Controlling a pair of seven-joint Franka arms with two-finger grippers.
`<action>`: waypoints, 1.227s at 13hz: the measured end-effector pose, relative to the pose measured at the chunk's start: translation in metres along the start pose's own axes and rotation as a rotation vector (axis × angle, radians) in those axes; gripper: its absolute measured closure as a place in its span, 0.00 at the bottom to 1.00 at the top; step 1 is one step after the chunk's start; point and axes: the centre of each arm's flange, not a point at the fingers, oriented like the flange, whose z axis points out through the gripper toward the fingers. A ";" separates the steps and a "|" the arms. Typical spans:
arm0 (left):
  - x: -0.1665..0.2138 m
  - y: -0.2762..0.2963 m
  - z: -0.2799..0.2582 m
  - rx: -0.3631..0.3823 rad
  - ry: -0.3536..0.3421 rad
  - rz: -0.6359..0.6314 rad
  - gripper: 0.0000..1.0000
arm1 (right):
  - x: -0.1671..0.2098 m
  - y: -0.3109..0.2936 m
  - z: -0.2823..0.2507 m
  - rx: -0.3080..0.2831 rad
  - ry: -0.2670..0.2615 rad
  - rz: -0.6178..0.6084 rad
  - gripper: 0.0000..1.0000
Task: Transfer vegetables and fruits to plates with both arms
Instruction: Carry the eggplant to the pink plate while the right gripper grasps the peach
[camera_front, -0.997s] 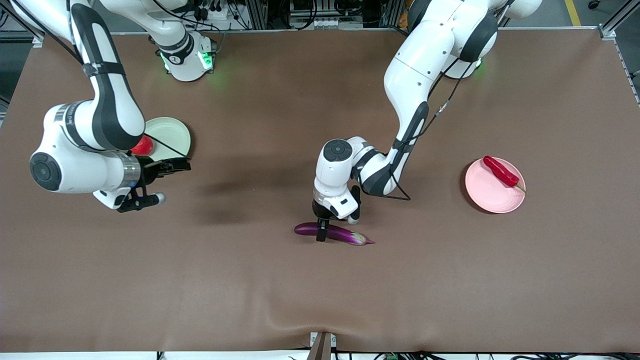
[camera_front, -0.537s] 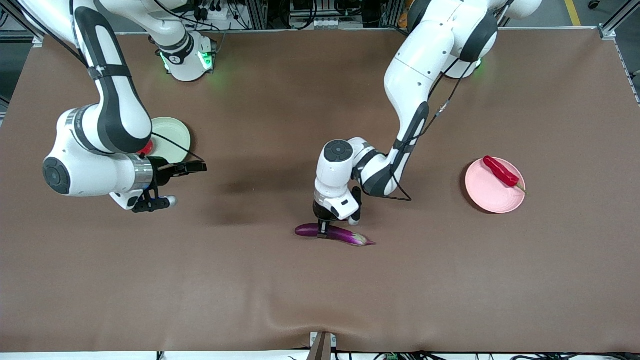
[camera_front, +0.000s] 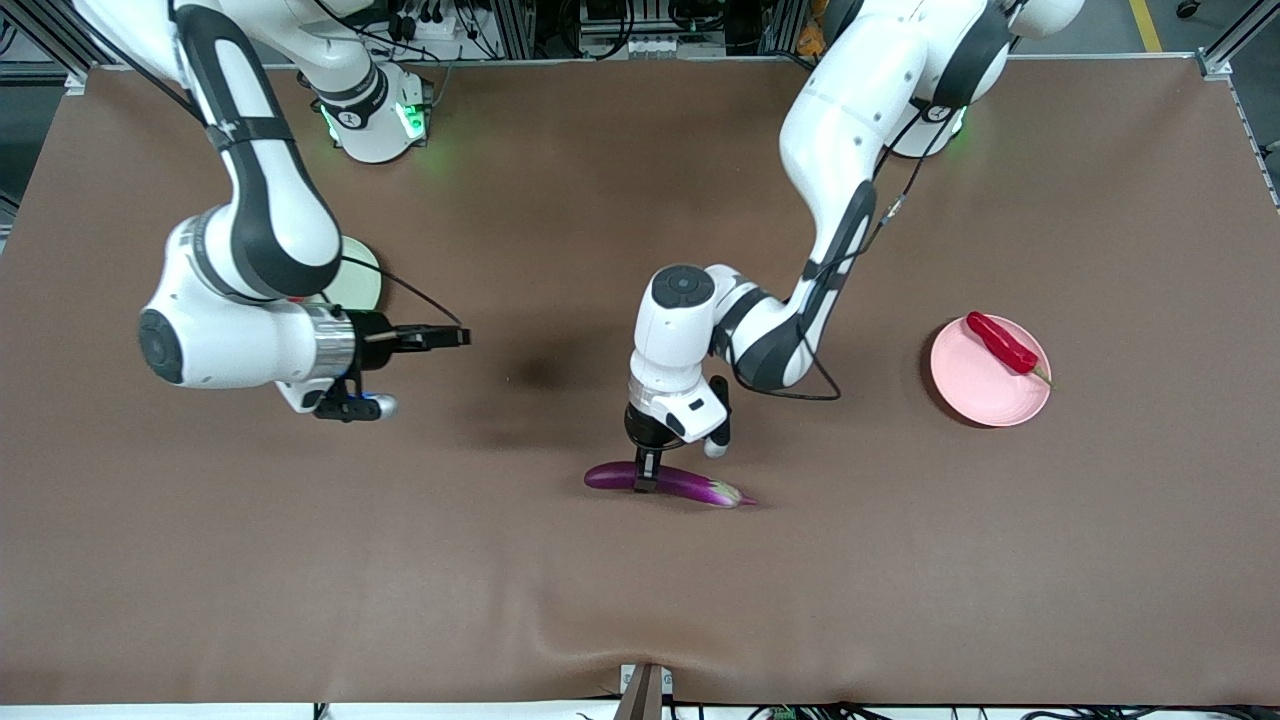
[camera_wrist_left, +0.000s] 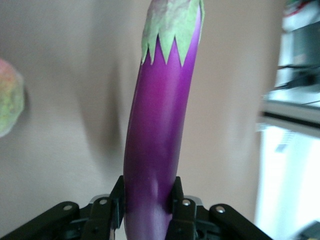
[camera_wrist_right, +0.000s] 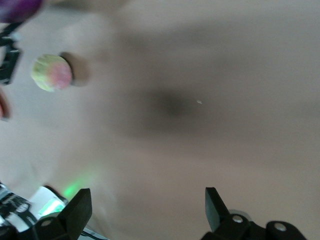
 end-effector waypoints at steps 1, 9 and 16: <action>0.005 0.027 -0.035 -0.028 0.008 -0.023 0.61 | 0.005 -0.006 0.014 0.006 0.012 0.008 0.00; 0.142 0.158 -0.262 0.006 0.137 -0.307 0.61 | 0.007 -0.089 0.088 0.060 0.147 0.195 0.00; 0.313 0.118 -0.196 0.425 0.304 -0.193 0.61 | 0.039 -0.195 0.265 0.189 0.403 0.482 0.00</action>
